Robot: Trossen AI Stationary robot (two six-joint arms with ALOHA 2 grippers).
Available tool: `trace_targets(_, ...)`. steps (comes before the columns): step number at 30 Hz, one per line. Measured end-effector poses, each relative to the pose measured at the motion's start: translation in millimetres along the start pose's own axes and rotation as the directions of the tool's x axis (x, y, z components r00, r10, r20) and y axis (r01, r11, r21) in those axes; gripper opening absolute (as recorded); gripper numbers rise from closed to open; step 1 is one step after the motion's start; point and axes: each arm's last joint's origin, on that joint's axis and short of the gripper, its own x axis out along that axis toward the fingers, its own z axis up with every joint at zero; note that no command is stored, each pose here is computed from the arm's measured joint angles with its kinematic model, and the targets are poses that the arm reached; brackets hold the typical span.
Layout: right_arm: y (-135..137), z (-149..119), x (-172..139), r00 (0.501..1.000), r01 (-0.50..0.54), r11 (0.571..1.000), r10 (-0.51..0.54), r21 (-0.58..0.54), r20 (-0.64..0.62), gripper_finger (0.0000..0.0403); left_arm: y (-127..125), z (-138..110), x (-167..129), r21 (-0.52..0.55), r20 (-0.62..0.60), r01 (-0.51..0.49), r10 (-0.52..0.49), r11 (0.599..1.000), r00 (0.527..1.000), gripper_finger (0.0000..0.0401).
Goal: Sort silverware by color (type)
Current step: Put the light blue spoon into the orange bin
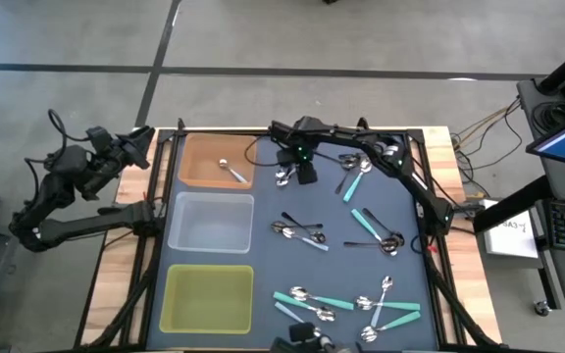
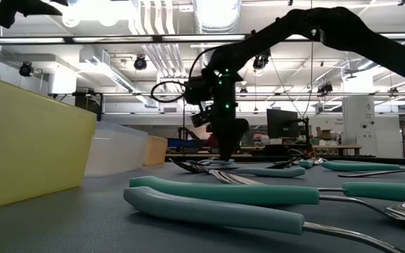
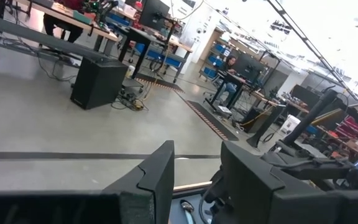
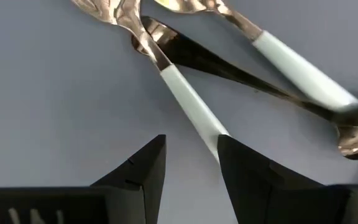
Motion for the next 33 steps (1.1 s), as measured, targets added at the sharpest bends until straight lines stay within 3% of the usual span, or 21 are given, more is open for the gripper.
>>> trace_targets(12,-1,6,-2,0.999,0.038,0.999,-0.038,-0.003,0.038,0.0133,0,-1,0,0.005,-0.006,-0.002,0.002,1.000,1.000,0.0115)
trace_targets(33,28,29,-7,0.997,0.050,0.990,-0.042,-0.134,0.064,0.0123,0,-1,0,0.000,-0.006,-0.002,0.002,1.000,1.000,0.0115)
